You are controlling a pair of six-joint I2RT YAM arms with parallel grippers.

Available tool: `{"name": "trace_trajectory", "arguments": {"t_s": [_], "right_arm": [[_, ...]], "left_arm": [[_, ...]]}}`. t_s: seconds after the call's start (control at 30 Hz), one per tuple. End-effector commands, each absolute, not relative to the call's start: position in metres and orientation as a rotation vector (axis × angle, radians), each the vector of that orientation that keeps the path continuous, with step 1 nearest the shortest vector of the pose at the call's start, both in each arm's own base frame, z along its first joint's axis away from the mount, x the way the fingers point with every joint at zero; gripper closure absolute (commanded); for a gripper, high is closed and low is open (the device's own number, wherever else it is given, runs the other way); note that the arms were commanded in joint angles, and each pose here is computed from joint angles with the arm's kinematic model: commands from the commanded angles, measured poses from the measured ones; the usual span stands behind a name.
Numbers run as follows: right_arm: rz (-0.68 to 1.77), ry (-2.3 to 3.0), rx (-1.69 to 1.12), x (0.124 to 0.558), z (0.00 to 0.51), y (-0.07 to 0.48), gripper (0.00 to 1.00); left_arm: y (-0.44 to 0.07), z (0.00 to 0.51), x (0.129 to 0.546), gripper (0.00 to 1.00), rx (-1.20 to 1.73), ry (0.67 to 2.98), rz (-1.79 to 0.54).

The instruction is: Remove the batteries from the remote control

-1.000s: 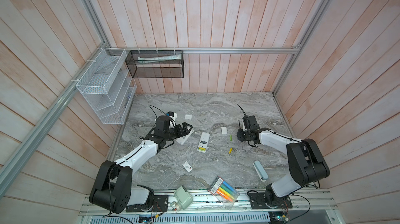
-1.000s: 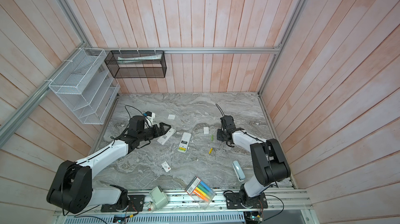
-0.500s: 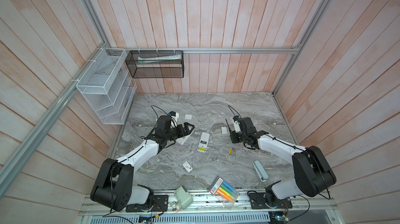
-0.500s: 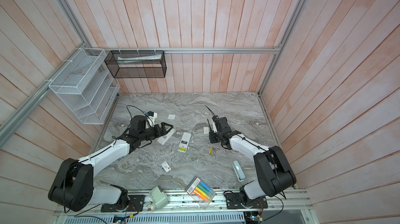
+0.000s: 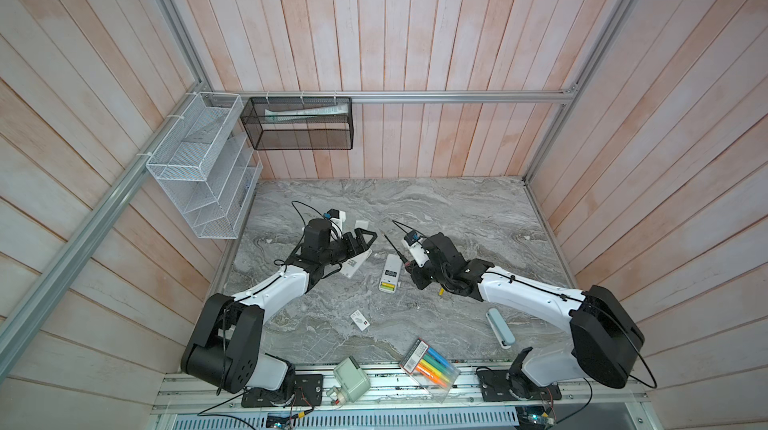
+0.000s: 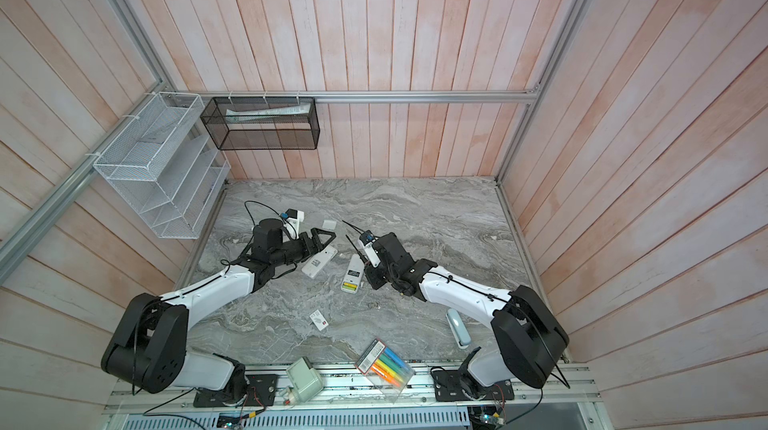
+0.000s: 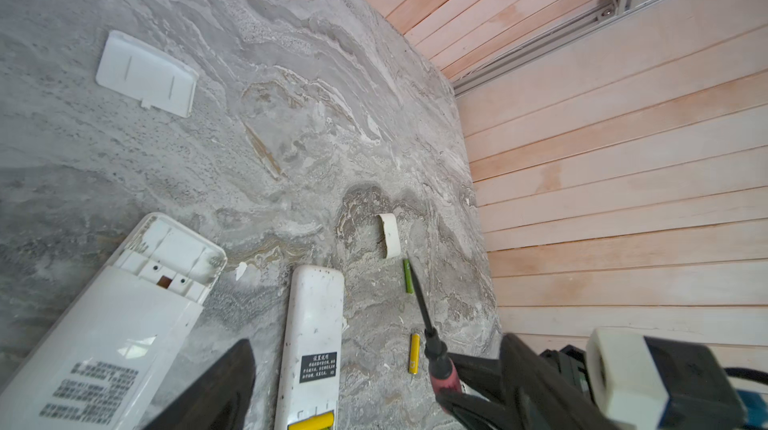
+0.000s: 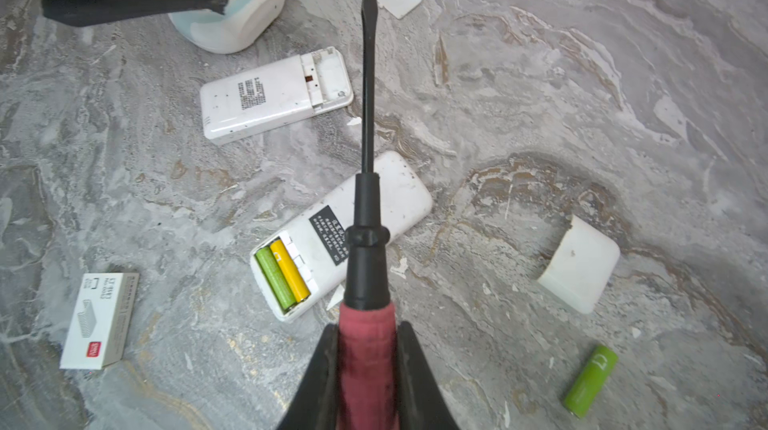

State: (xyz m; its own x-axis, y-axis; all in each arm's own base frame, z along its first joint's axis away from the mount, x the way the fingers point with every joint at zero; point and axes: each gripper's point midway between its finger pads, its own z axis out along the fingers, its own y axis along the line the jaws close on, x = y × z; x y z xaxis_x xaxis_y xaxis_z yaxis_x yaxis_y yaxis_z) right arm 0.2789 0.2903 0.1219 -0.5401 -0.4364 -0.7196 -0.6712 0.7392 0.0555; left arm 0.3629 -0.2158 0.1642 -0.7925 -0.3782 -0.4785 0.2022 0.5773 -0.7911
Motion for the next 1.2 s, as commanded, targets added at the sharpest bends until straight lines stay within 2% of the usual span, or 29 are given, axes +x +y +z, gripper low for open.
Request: {"name": "trace_trajectory", "arguments": {"t_s": [0.0, 0.27, 0.53, 0.8, 1.0, 1.07, 1.17], "right_arm": [[0.371, 2.156, -0.840, 0.286, 0.140, 0.302, 1.00], [0.386, 2.124, -0.895, 0.277, 0.144, 0.328, 1.00], [0.398, 2.116, -0.907, 0.276, 0.146, 0.335, 1.00], [0.389, 2.108, -0.913, 0.276, 0.147, 0.337, 1.00], [0.376, 2.094, -0.915, 0.277, 0.148, 0.336, 1.00], [0.364, 2.091, -0.918, 0.278, 0.148, 0.335, 1.00], [0.349, 2.079, -0.919, 0.280, 0.147, 0.334, 1.00]], "left_arm": [[-0.223, 0.171, 0.365, 0.12, -0.140, 2.132, -1.280], [-0.230, 0.165, 0.367, 0.29, -0.170, 2.138, -1.326], [-0.237, 0.162, 0.369, 0.59, -0.184, 2.128, -1.379], [-0.238, 0.158, 0.368, 0.80, -0.190, 2.139, -1.389], [-0.239, 0.154, 0.367, 0.92, -0.201, 2.156, -1.397], [-0.239, 0.153, 0.366, 0.99, -0.209, 2.163, -1.400], [-0.239, 0.151, 0.365, 1.00, -0.224, 2.173, -1.405]]}}
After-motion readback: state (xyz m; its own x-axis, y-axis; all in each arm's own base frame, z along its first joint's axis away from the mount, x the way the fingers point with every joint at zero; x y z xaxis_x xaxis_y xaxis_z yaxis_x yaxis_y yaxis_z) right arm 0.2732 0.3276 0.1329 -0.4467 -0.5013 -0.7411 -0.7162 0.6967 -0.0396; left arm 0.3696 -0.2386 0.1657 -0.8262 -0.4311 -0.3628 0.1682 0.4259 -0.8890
